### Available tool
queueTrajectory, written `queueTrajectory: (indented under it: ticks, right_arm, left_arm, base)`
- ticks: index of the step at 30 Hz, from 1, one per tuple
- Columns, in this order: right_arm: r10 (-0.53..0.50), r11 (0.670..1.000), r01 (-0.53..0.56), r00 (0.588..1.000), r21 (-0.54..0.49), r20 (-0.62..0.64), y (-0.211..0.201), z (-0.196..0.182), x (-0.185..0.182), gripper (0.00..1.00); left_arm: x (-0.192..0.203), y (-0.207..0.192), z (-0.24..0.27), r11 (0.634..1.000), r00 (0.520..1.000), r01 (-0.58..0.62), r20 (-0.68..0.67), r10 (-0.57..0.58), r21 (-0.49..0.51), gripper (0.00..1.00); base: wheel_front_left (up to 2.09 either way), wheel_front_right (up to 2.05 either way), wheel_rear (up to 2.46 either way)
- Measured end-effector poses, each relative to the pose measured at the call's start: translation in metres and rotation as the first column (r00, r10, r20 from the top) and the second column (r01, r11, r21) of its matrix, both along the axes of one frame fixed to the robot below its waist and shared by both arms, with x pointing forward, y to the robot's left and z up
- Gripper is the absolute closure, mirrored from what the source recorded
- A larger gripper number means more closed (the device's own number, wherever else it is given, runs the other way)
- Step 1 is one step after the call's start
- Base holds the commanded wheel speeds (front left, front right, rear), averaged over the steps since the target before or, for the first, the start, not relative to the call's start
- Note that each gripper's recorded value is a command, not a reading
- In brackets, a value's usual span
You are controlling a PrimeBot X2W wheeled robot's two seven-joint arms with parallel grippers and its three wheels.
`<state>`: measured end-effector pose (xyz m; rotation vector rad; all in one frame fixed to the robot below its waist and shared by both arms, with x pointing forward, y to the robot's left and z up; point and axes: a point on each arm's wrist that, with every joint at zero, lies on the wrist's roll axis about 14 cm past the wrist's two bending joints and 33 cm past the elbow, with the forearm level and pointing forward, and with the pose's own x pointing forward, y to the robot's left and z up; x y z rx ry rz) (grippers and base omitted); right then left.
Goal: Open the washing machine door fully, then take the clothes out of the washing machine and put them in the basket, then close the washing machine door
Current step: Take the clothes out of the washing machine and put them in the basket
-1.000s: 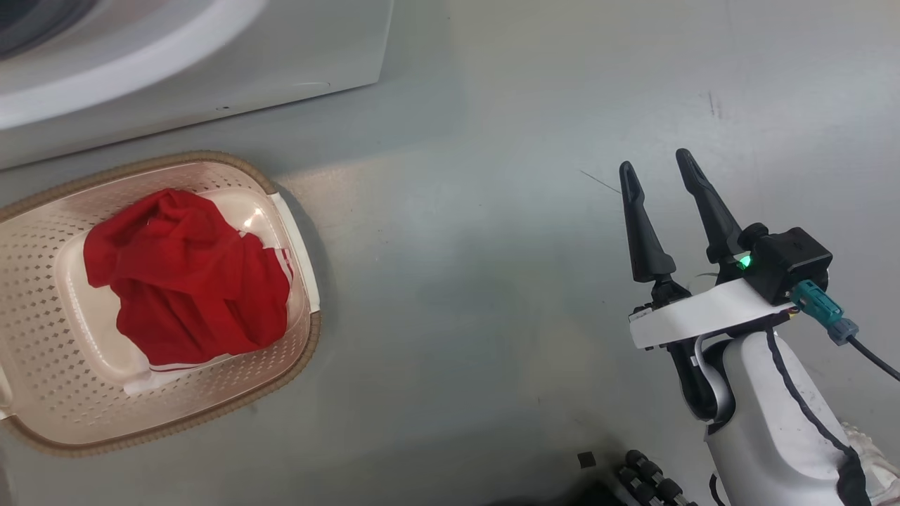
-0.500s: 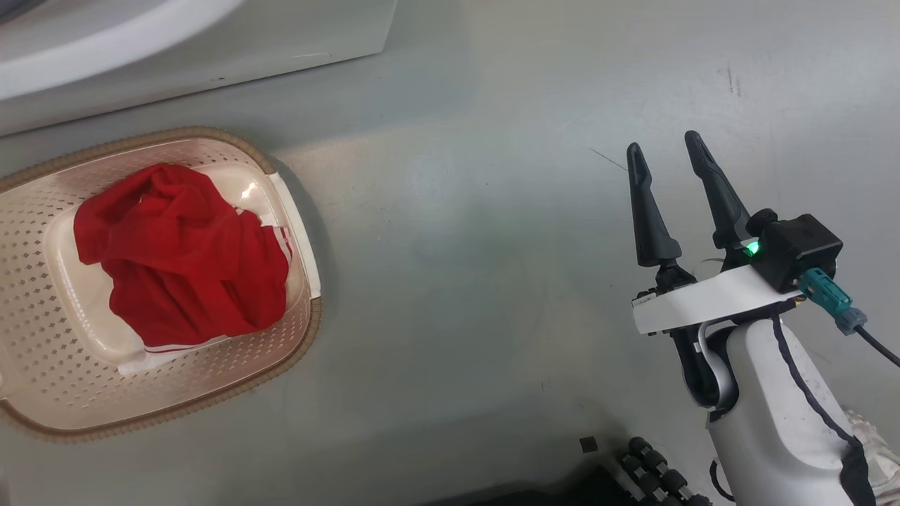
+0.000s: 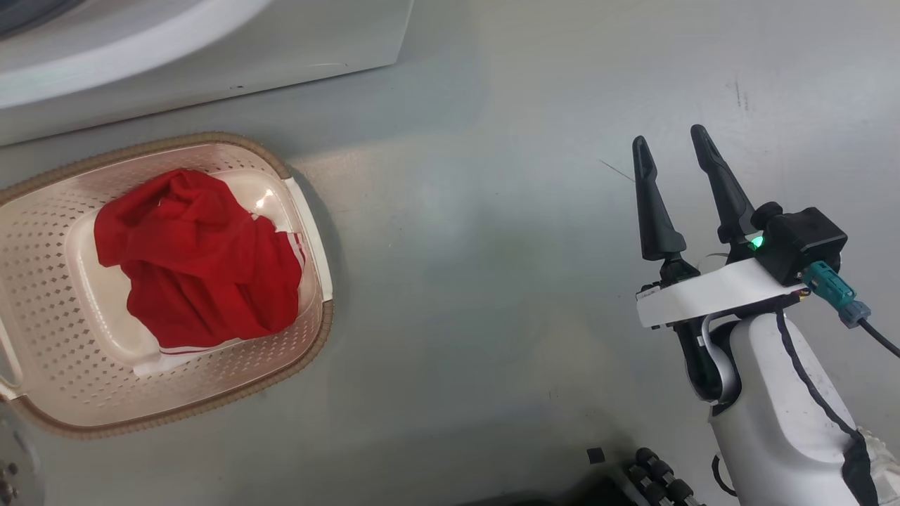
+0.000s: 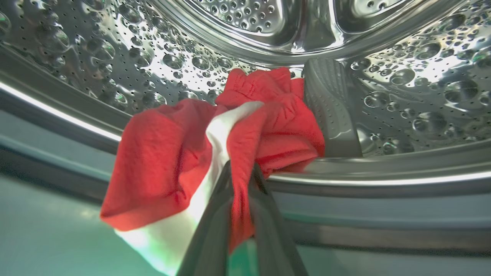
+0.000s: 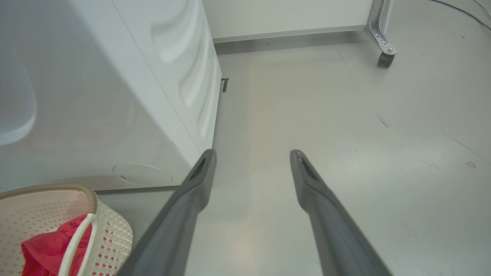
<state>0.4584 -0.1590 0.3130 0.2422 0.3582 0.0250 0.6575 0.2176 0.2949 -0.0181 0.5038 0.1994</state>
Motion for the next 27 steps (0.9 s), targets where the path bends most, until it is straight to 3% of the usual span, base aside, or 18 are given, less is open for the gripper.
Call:
queueTrajectory:
  ticks: [15, 27]
  right_arm:
    - [0.021, 1.000, -0.021, 0.997, 0.005, 0.076, 0.006, 0.034, 0.007, 0.00]
    - [0.036, 0.999, -0.039, 0.990, 0.016, 0.136, 0.013, 0.068, -0.004, 0.00]
  left_arm:
    - [-0.028, -0.040, 0.033, 0.995, 0.993, 0.029, 0.115, -0.018, -0.091, 1.00]
    - [-0.066, -0.046, 0.075, 0.987, 0.971, 0.067, 0.235, -0.031, -0.146, 1.00]
  base:
    - [0.00, 0.00, 0.00]
    - [0.00, 0.00, 0.00]
